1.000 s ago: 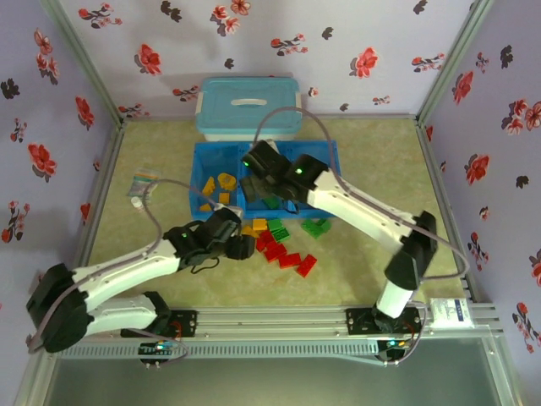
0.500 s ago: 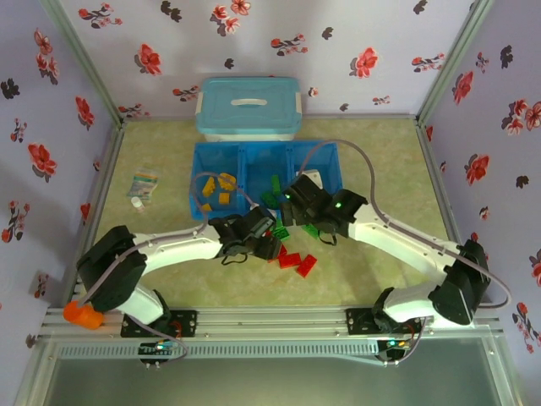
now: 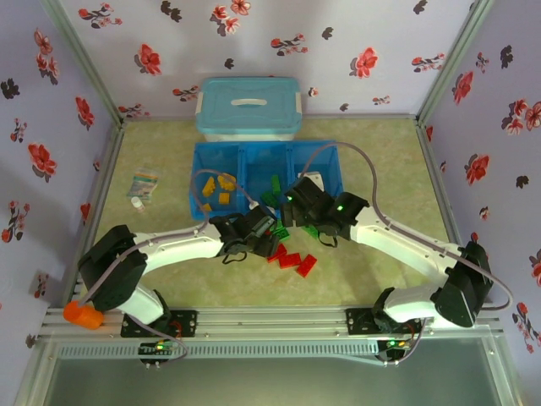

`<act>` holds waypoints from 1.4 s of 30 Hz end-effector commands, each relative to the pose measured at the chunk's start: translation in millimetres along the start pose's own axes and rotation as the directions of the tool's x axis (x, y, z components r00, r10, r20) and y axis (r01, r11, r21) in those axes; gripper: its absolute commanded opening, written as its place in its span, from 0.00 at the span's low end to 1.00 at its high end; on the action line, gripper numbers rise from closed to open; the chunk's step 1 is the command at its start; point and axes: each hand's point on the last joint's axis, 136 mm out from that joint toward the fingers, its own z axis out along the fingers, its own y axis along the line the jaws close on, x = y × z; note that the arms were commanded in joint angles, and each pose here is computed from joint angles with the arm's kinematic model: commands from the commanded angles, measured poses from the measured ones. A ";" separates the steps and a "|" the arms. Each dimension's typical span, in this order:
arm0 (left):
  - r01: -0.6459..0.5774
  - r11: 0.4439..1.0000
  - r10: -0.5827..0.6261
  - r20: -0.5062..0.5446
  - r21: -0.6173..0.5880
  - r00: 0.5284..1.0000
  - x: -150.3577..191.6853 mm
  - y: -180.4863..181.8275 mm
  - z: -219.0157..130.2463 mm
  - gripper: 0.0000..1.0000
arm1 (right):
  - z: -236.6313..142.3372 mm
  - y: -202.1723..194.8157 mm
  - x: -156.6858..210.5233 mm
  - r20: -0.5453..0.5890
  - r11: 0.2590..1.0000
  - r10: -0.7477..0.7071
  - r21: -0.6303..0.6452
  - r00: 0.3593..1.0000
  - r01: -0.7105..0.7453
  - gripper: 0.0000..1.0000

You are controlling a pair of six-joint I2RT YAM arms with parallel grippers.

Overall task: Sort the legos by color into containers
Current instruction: Pick up the lego from the center of the table.

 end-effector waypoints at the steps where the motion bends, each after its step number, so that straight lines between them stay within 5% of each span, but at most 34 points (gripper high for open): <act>1: -0.020 0.999 0.020 -0.004 -0.041 1.000 1.3 5.4 6.9 0.61 | -0.7 -1.8 -1.6 0.008 1.000 0.031 -0.002 0.999 -0.031 0.97; 42: -0.041 0.996 0.035 -0.085 -0.076 0.996 22.5 8.7 14.5 0.52 | -5.9 -29.6 14.6 0.034 0.995 0.096 0.022 0.995 -0.097 0.96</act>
